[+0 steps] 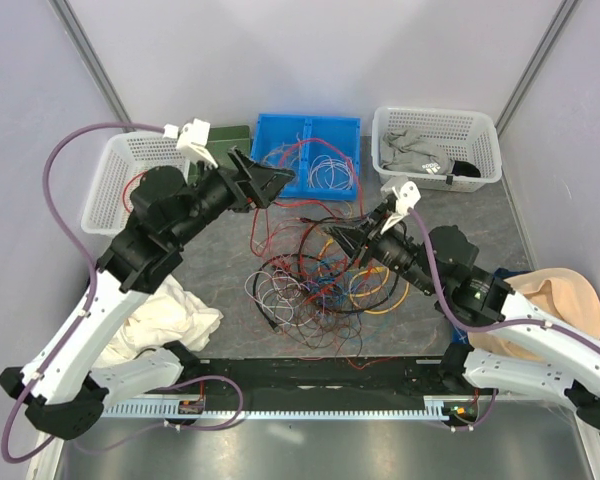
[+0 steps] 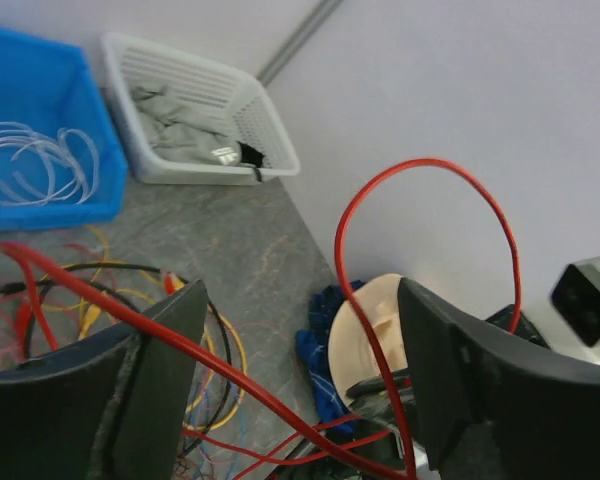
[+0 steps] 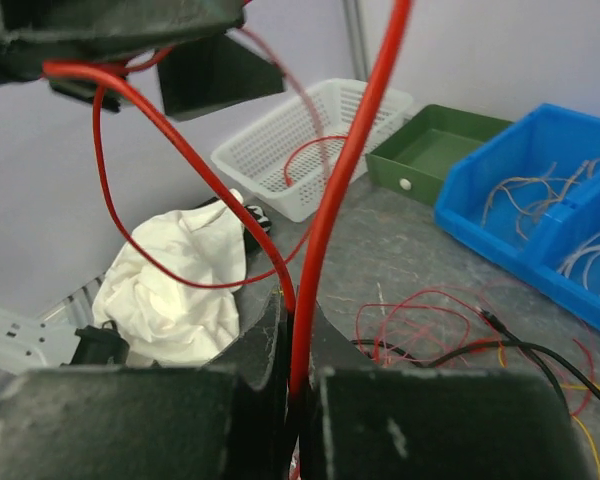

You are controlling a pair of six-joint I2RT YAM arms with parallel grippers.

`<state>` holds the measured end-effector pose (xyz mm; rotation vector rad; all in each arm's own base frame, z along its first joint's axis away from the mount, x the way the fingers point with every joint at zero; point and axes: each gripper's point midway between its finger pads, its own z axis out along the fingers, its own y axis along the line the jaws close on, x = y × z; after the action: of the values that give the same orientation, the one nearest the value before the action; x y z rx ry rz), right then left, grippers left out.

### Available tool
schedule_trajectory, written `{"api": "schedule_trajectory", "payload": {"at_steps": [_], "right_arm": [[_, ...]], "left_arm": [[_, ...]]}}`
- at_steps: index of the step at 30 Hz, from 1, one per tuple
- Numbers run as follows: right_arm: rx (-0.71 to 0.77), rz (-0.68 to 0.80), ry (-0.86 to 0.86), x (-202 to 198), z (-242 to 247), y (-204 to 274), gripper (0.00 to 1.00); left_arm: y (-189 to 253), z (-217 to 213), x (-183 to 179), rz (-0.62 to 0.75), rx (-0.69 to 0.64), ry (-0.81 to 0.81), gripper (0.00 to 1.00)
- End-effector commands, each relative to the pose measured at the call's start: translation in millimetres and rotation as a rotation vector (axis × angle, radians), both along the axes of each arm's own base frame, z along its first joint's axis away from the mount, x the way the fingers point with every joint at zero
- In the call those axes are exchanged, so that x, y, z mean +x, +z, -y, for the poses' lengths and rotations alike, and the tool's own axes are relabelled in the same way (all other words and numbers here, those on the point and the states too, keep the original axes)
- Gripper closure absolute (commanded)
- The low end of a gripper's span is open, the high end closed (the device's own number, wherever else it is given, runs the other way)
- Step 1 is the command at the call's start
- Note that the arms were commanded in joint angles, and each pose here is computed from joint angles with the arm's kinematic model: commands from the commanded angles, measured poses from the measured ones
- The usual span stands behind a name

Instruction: Untangle the cables

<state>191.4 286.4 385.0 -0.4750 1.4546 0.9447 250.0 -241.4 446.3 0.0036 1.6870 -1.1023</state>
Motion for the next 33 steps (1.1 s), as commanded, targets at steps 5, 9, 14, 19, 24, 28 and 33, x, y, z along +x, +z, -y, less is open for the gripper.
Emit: {"api": "schedule_trajectory", "payload": {"at_steps": [5,9,14,19,24,28,33], "right_arm": [[-0.131,-0.132,-0.146,24,8,-4,1.00],[-0.147,-0.159,-0.162,32,0,7,1.00],[-0.202,-0.212,-0.198,49,-14,-1,1.00],[-0.256,-0.240,-0.226,65,-22,6,1.00],[-0.221,-0.242,-0.267,93,-17,25,1.00],[-0.190,-0.237,-0.229,113,-38,42,1.00],[-0.078,-0.182,-0.174,125,-58,99,1.00]], "left_arm": [[-4,-80,-2,0.075,0.022,0.337,0.00],[6,-136,-14,0.105,-0.044,0.557,0.00],[-6,-170,-18,0.060,0.006,0.702,0.00],[-15,-193,-20,0.005,0.065,0.818,0.00],[-6,-175,-37,0.011,-0.016,0.666,0.00],[-16,-165,-48,0.000,-0.054,0.581,0.00],[-46,-166,-59,-0.014,-0.046,0.547,0.00]]}}
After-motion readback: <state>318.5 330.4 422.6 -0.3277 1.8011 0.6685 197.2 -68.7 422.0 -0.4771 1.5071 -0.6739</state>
